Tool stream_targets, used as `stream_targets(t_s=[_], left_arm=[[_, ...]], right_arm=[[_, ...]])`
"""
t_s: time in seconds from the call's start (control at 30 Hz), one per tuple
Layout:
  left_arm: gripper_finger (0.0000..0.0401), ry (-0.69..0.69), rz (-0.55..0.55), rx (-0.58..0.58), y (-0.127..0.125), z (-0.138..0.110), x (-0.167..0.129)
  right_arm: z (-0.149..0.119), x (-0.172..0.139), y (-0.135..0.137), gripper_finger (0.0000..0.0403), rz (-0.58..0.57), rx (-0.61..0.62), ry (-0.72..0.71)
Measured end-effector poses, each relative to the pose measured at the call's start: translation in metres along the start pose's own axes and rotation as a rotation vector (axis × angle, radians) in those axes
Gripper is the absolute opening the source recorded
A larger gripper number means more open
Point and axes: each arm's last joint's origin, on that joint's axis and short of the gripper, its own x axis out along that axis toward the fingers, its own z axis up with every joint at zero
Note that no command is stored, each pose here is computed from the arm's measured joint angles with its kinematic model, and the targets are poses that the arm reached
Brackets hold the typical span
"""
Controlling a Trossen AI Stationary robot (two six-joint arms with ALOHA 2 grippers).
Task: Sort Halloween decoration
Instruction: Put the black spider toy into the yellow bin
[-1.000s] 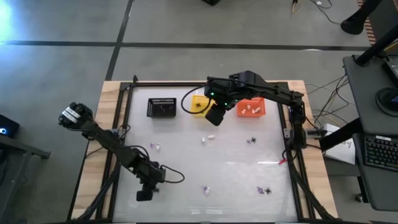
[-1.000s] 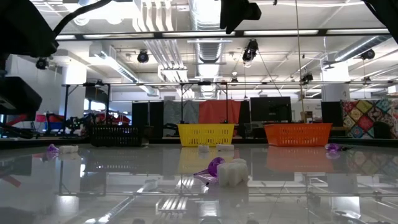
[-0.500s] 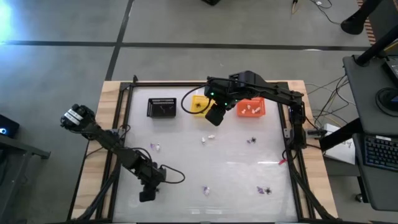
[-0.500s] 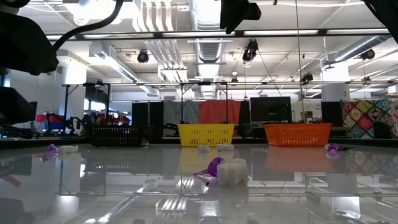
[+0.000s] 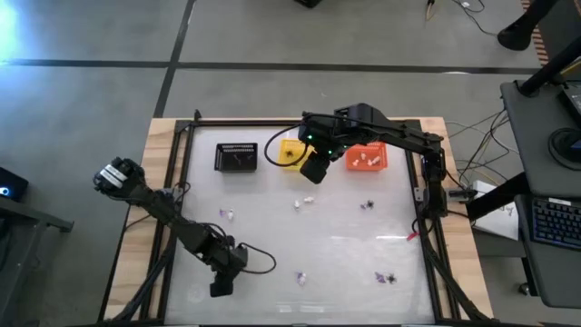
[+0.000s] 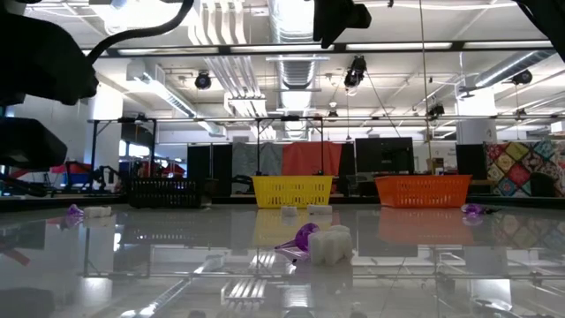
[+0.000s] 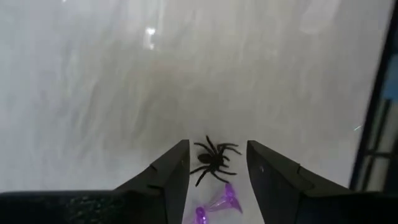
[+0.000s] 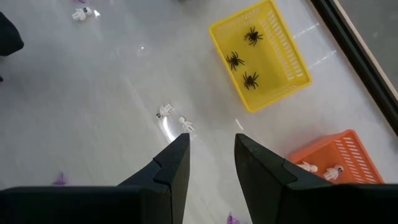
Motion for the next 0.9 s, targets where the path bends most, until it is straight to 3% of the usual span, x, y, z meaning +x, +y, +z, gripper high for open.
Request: stream_targets(t_s=[0.23, 0.43, 0.63, 0.77, 0.9], left_arm=[[0.0142, 0.035, 0.094, 0.046, -0.011, 0.003, 0.012], [0.0142, 0.070, 0.186, -0.007, -0.005, 0.000, 0.026], [0.0139, 0.106, 0.192, -0.034, -0.005, -0.003, 0.033], [0.0115, 0.105, 0.201, -0.045, -0.006, -0.003, 0.033], [0.0058, 0.106, 0.217, -0.033, -0.005, -0.003, 0.032]], right_arm=[[0.000, 0.000, 0.000, 0.0118, 0.000, -0.010, 0.001], [0.000, 0.000, 0.001, 0.0118, 0.001, -0.012, 0.001], [-0.001, 0.000, 0.003, 0.0118, 0.006, -0.019, 0.002], [-0.002, 0.000, 0.004, 0.0118, 0.006, -0.028, 0.002], [-0.002, 0.000, 0.004, 0.0118, 0.006, -0.029, 0.002]])
